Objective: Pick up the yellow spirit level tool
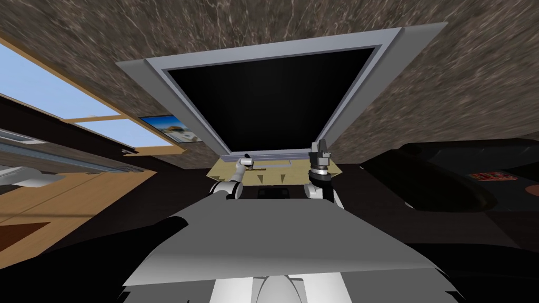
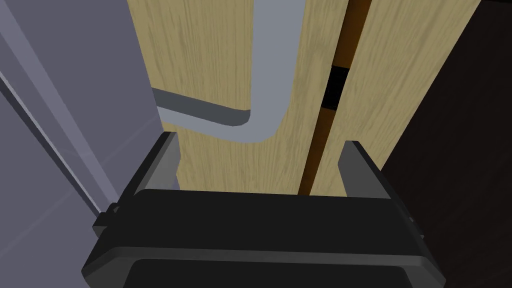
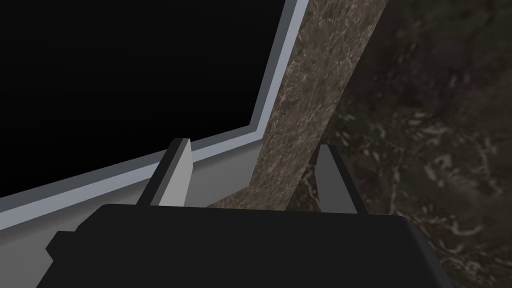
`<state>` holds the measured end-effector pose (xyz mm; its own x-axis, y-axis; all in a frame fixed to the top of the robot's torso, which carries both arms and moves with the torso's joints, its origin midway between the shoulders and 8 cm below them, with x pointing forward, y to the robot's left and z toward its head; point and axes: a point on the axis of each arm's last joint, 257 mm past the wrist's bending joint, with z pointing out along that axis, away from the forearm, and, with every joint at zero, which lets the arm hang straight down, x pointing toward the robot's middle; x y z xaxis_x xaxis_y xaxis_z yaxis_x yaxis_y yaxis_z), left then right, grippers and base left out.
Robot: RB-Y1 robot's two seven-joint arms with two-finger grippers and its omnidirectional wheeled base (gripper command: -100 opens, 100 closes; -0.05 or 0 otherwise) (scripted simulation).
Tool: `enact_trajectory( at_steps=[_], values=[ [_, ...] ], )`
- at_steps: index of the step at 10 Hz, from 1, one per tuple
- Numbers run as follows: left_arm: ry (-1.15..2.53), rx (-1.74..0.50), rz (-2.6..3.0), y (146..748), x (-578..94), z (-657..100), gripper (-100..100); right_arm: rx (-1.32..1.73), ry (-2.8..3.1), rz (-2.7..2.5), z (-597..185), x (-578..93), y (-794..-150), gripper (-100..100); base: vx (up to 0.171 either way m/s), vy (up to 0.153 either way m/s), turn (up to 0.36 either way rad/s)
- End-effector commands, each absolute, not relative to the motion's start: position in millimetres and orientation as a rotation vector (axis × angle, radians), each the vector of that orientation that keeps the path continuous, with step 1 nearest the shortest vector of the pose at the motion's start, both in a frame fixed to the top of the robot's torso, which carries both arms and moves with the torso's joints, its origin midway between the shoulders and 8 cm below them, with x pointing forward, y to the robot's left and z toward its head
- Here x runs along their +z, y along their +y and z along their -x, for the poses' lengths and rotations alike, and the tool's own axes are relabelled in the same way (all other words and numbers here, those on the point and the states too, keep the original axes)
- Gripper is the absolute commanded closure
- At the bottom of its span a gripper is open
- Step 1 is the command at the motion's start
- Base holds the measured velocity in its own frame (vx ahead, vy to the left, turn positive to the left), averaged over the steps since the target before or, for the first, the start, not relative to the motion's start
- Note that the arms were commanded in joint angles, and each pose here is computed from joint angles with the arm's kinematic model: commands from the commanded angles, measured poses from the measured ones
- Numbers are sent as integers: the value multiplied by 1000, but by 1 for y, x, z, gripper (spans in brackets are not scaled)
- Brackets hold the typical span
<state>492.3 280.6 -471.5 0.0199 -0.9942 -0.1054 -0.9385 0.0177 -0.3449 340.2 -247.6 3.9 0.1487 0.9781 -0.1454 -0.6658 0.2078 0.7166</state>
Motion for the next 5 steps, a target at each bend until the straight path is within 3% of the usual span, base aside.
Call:
enact_trajectory(
  at_steps=[1, 5],
  values=[
    [2006, -205, 2014, 281, -481, -482, -100, 1276, 680, -564, -340, 4, -248, 0, 30, 61, -5],
    [2085, -98, 2108, 270, -497, -453, -100, 1275, 680, -564, -340, 4, -248, 0, 41, 87, -3]
  ],
)
